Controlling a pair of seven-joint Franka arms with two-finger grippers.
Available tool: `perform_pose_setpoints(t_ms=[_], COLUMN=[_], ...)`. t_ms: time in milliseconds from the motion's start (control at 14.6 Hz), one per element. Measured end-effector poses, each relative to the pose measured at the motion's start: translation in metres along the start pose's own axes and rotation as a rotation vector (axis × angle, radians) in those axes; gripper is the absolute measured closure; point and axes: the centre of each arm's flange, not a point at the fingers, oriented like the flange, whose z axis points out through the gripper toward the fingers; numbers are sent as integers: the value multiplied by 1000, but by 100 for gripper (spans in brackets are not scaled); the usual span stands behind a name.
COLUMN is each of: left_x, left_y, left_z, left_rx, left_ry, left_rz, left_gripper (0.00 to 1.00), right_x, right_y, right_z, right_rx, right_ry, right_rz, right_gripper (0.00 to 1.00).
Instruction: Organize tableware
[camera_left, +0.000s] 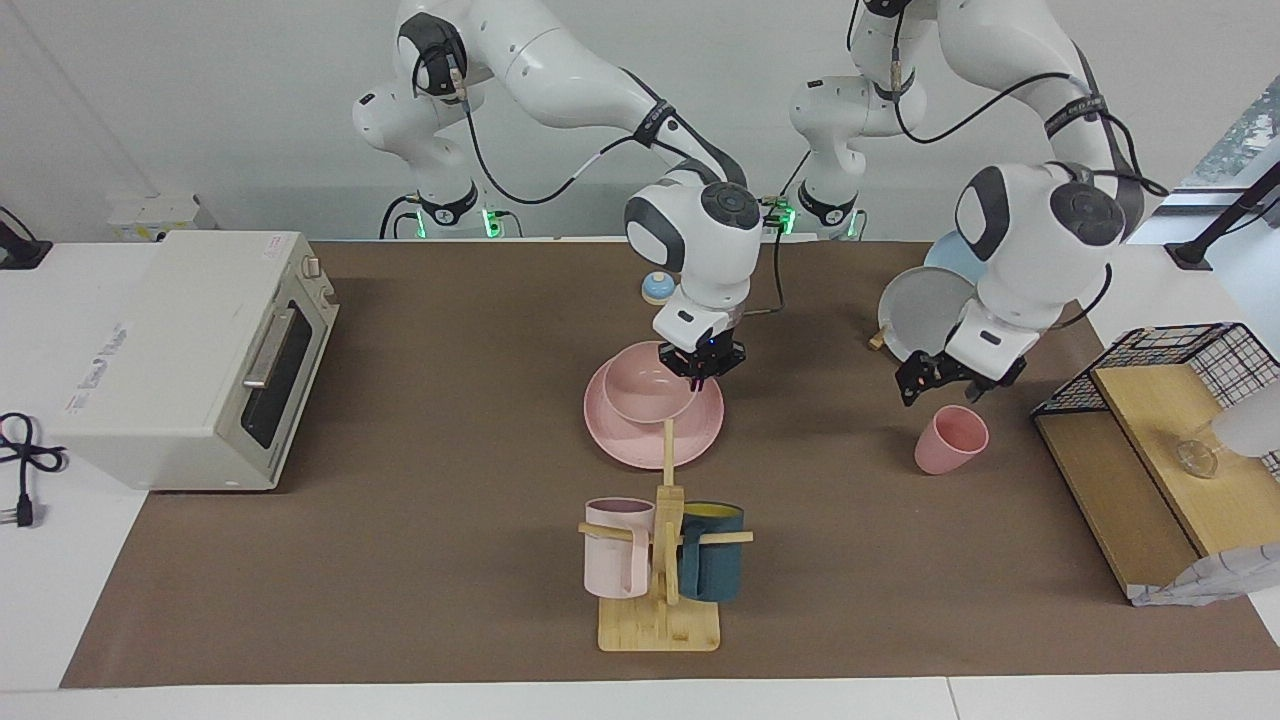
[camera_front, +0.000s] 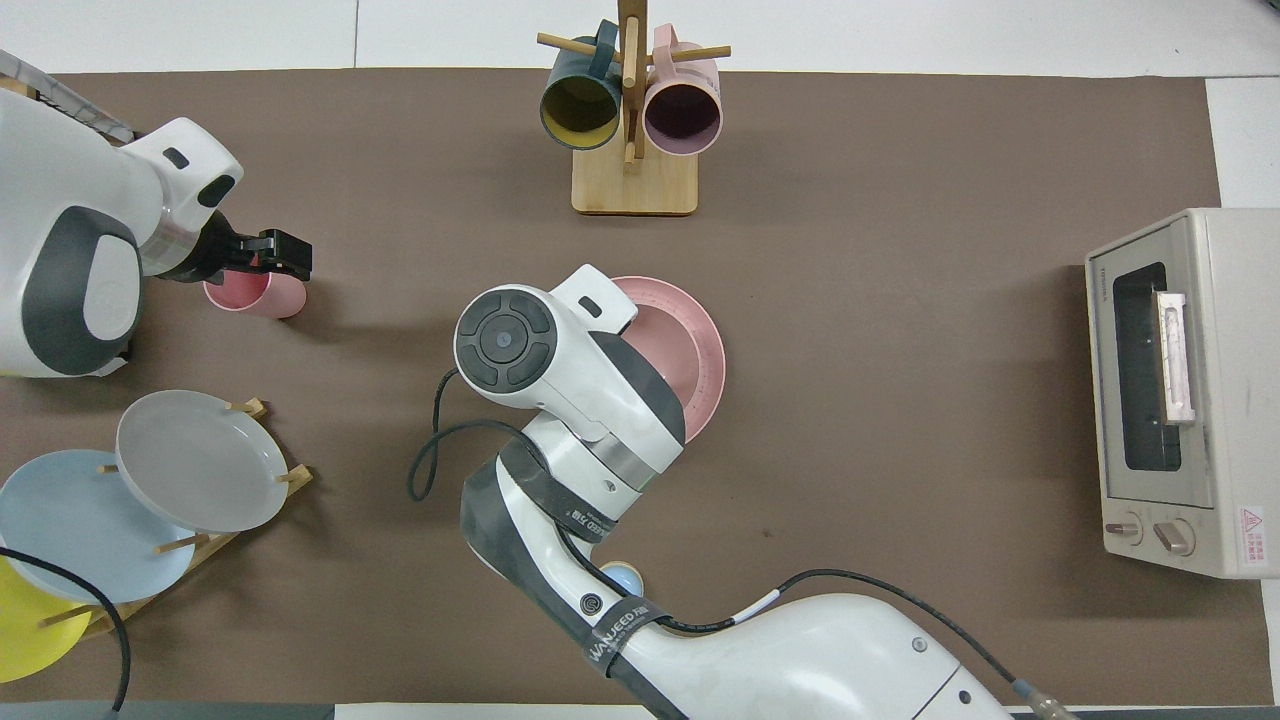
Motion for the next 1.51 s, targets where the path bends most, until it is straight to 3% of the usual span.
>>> perform_pose_setpoints(t_ms=[274, 548, 616, 685, 890, 1096, 1164, 1370, 1507], left_x=[12, 5, 3, 2, 1, 2, 4, 12, 17], left_y=[-8, -8, -9, -9, -17, -25, -25, -18, 4], left_z=[16, 36, 42, 46, 49, 48, 45, 22, -16], left_rx=[-3, -1, 0, 0, 0, 0, 0, -4, -13], left_ry=[8, -24, -28, -30, -29, -21, -16, -1, -17], left_rz=[-12, -13, -13, -14, -23, -24, -23, -23, -70], left_gripper=[0, 4, 4, 10, 47, 85, 95, 96, 96], right_x=[0, 7, 8, 12, 44, 83, 90, 89, 78], right_y=[1, 5, 6, 8, 45, 158, 209, 341, 395], right_z=[6, 2, 0, -4, -51, -130, -155, -205, -217], right_rx=[3, 14, 15, 13, -3, -33, -42, -44, -38], right_ry=[4, 18, 19, 20, 15, -20, -46, -121, -149], right_rz=[2, 16, 25, 39, 95, 16, -17, -45, -48], right_gripper=[95, 60, 60, 59, 59, 56, 47, 16, 12])
